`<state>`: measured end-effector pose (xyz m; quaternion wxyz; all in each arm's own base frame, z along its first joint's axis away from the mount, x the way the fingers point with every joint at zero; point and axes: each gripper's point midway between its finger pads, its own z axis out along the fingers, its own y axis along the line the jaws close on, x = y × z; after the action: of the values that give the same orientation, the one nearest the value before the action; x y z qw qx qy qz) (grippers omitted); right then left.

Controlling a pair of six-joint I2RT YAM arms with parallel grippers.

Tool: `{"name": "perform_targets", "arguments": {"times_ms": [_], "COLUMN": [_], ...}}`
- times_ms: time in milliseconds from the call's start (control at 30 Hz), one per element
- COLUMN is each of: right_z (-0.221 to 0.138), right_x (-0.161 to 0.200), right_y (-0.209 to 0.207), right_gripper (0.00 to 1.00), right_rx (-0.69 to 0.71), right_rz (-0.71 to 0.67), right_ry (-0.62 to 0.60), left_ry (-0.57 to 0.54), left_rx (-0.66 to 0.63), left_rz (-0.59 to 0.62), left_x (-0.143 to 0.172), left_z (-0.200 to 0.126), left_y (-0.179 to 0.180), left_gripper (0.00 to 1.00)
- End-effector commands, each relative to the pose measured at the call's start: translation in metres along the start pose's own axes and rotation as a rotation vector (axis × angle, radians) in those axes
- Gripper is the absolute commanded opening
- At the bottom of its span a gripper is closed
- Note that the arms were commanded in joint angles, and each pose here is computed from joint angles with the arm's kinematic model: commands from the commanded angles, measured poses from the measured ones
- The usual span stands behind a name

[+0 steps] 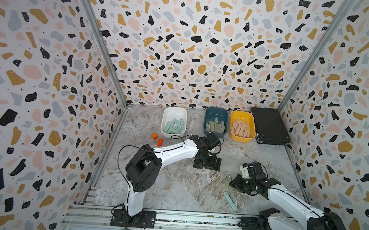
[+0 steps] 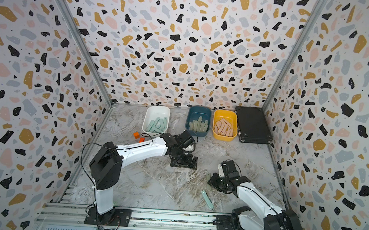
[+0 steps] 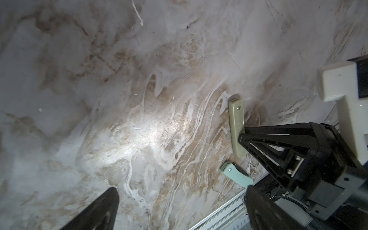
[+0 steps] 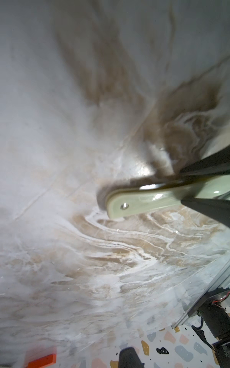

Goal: Place the fruit knives into the storage box by color
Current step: Adjust the fruit knife at the center of the board, then pick up the fruit knife from the center of the board.

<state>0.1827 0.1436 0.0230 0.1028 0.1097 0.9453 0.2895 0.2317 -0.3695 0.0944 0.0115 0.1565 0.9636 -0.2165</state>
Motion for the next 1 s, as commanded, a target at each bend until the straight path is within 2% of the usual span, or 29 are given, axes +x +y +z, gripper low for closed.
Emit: {"name": "perform_targets", "arguments": {"times_ms": [0, 67, 167, 267, 367, 467, 700, 900, 967], "right_z": [0.000, -0.007, -0.029, -0.051, -0.065, -0.071, -0.068, -0.067, -0.066], "right_x": [0.008, 0.005, -0.010, -0.037, -0.056, -0.065, -0.074, -0.076, -0.075], "right_y": [0.007, 0.012, -0.002, -0.020, -0.029, -0.043, -0.053, -0.052, -0.053], "right_gripper": [0.23, 0.24, 0.31, 0.35, 0.38, 0.44, 0.49, 0.50, 0.50], "right_rx": [-0.039, -0.043, 0.113, 0.227, 0.280, 0.291, 0.165, 0.144, 0.142], "right_rz": [0.043, 0.023, -0.046, -0.019, 0.011, 0.093, 0.224, 0.231, 0.234], "right_ry": [0.023, 0.004, -0.060, -0.145, -0.203, -0.237, -0.261, -0.264, -0.262], "left_ry": [-0.002, -0.005, -0.011, 0.033, 0.072, 0.121, 0.191, 0.245, 0.257], "left_rx": [-0.020, -0.032, -0.055, -0.102, -0.132, -0.178, -0.217, -0.238, -0.248], "left_rz": [0.032, 0.045, 0.074, 0.113, 0.164, 0.237, 0.364, 0.390, 0.395], "left_x": [0.003, 0.006, 0.007, 0.014, 0.017, 0.021, 0.031, 0.034, 0.034], "left_z": [-0.010, -0.013, -0.011, 0.005, 0.023, 0.044, 0.080, 0.105, 0.112], "left_y": [-0.013, -0.019, -0.032, -0.043, -0.053, -0.059, -0.073, -0.066, -0.062], "left_gripper": [0.99, 1.00, 0.97, 0.91, 0.86, 0.83, 0.78, 0.47, 0.41]}}
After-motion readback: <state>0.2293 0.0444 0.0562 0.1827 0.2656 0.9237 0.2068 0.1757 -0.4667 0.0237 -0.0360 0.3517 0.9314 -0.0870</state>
